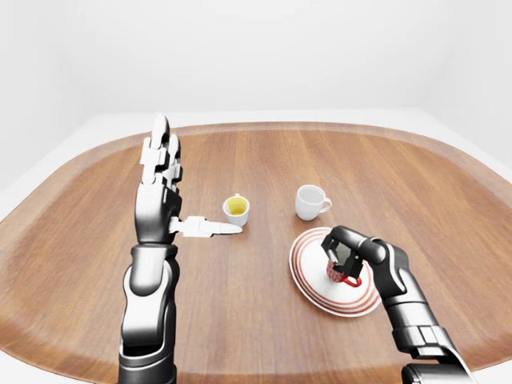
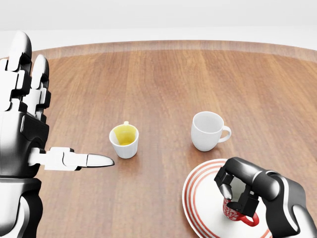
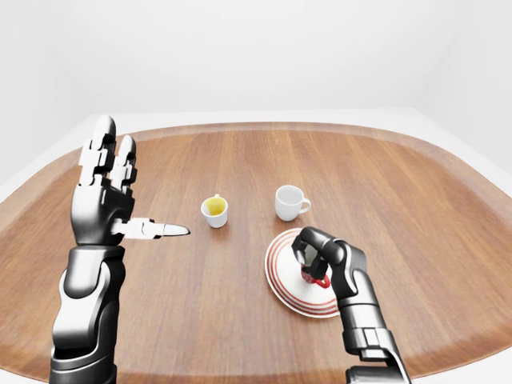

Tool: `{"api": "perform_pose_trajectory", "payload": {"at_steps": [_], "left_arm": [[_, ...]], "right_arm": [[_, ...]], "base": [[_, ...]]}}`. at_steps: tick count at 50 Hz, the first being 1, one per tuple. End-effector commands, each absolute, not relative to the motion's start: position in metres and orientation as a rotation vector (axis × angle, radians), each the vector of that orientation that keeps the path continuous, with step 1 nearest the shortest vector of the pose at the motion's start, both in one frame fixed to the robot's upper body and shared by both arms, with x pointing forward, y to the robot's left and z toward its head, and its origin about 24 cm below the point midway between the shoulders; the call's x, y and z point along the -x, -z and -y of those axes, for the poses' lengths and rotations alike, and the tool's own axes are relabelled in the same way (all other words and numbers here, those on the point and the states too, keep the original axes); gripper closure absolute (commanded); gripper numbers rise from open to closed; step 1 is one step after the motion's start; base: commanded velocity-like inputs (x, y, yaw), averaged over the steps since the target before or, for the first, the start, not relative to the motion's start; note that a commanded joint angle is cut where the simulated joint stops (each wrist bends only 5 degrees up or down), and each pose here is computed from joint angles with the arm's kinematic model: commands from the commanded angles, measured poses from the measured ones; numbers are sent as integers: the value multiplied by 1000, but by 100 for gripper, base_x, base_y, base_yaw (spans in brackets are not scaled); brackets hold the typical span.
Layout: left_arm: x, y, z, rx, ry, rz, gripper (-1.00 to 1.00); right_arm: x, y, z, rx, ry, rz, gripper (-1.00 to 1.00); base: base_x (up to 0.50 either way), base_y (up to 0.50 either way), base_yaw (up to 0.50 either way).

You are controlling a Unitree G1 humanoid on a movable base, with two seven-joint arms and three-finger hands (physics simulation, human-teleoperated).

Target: Pick up the red mug and put it on the plate

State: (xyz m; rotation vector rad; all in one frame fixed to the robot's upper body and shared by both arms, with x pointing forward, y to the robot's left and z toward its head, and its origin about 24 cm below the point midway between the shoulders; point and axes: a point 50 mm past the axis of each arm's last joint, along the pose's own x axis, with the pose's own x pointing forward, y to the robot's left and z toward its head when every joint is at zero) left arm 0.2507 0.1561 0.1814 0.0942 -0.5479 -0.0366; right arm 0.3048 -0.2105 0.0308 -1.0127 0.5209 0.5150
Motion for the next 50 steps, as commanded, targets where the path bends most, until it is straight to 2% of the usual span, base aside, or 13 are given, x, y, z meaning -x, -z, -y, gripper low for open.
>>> {"api": "perform_pose_trajectory", "payload": {"at_steps": [1, 12, 13, 14, 15, 44, 50], "left_arm": [[-249, -183, -155, -94, 39, 556, -100], [-249, -183, -155, -94, 39, 558, -100], [-249, -183, -155, -95, 39, 556, -100], [-249, -183, -155, -95, 39, 555, -100], [-249, -182, -156, -95, 39, 554, -100], [-248, -185, -157, -96, 37, 568, -100], [-246, -192, -156, -98, 39, 599, -100]], "right_arm": [[-305, -32, 214, 998, -510, -521, 100], [-309, -34, 216, 990, -506, -524, 100], [-309, -34, 216, 990, -506, -524, 80], [-309, -34, 216, 991, -507, -524, 15], [-309, -33, 216, 990, -508, -525, -100], [-312, -33, 217, 984, -509, -533, -100], [-319, -60, 214, 1002, -466, -425, -100]], "base": [[0, 0, 0], [0, 0, 0], [0, 0, 0], [0, 0, 0], [0, 0, 0], [0, 0, 0], [0, 0, 0]]}}
